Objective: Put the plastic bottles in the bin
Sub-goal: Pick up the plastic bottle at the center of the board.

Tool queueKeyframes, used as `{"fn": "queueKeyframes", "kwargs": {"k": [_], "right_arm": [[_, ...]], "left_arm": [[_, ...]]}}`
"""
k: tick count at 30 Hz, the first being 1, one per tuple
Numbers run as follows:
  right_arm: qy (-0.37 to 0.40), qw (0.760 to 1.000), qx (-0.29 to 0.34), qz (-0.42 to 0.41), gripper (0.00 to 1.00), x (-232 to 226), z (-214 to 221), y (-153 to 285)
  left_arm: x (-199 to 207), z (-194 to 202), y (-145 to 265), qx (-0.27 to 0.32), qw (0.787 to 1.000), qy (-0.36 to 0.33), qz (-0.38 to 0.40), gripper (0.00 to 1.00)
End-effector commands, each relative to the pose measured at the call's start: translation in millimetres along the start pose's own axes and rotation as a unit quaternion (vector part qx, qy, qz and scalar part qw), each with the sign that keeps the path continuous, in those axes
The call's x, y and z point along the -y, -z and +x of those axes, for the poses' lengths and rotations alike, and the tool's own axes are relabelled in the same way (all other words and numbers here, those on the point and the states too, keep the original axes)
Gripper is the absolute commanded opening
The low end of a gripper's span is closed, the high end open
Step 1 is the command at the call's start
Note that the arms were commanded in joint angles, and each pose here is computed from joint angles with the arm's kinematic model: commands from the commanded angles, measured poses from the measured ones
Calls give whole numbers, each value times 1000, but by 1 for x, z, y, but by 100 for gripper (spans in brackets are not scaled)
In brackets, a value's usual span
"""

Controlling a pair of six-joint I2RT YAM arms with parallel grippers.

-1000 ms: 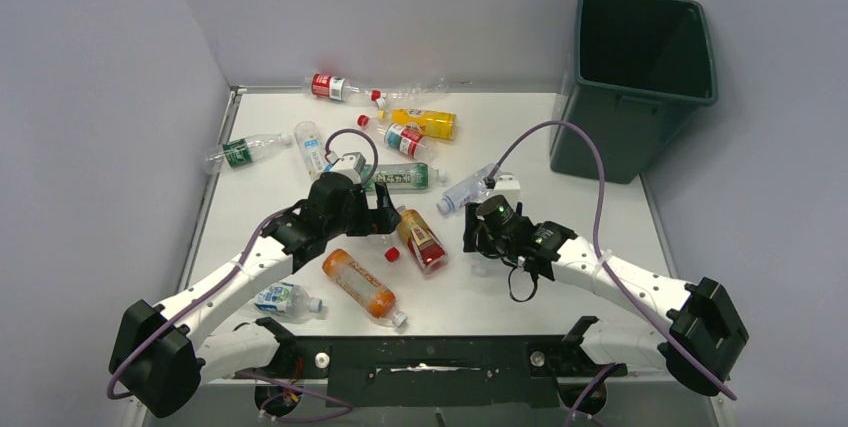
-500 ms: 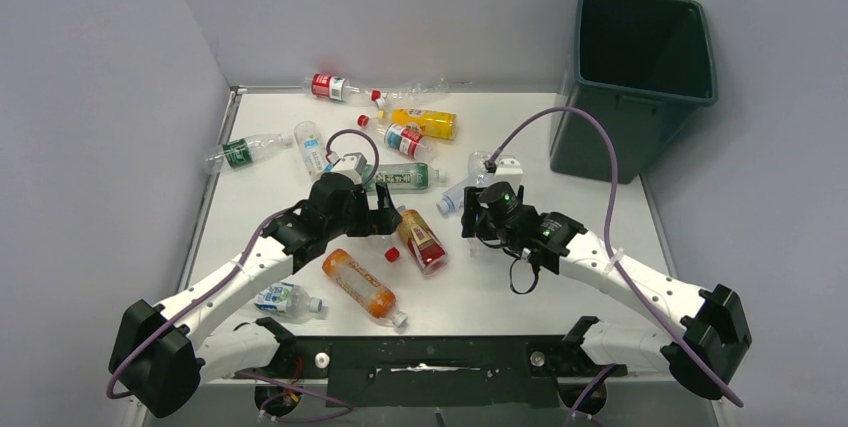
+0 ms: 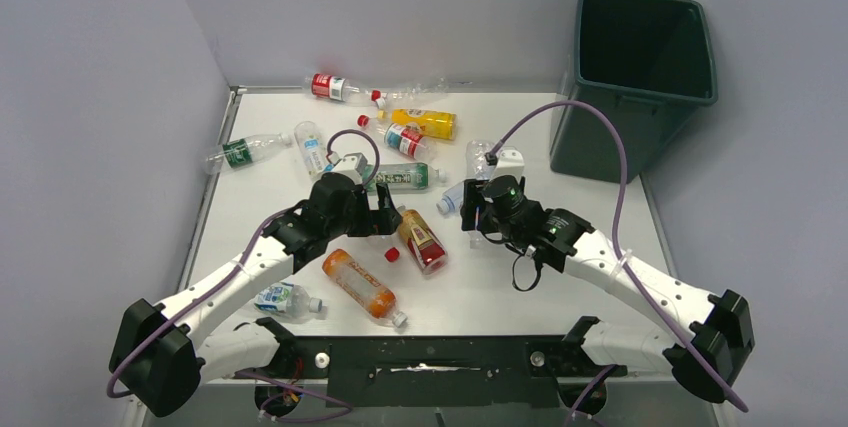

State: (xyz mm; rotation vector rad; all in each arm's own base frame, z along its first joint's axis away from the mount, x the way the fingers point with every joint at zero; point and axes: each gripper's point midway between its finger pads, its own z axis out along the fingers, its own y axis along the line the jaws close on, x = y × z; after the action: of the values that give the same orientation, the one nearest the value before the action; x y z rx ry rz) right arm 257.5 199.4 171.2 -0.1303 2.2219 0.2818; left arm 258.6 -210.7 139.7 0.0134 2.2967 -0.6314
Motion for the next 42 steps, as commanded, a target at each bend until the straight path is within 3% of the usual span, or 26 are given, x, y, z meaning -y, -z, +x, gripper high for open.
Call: {"fn": "queueKeyframes", "kwargs": {"k": [1, 33, 42], "right_arm": [[-8, 998, 55, -22, 62, -11, -37, 16], [3, 992, 110, -58, 62, -22, -76, 42], [18, 987, 155, -43, 63, -20, -119, 55]], "left_arm": [[22, -29, 3, 43, 999, 0, 30, 98], [33, -28, -3, 38, 998, 0, 51, 98], [35, -24, -7, 33, 998, -1, 51, 98]]}}
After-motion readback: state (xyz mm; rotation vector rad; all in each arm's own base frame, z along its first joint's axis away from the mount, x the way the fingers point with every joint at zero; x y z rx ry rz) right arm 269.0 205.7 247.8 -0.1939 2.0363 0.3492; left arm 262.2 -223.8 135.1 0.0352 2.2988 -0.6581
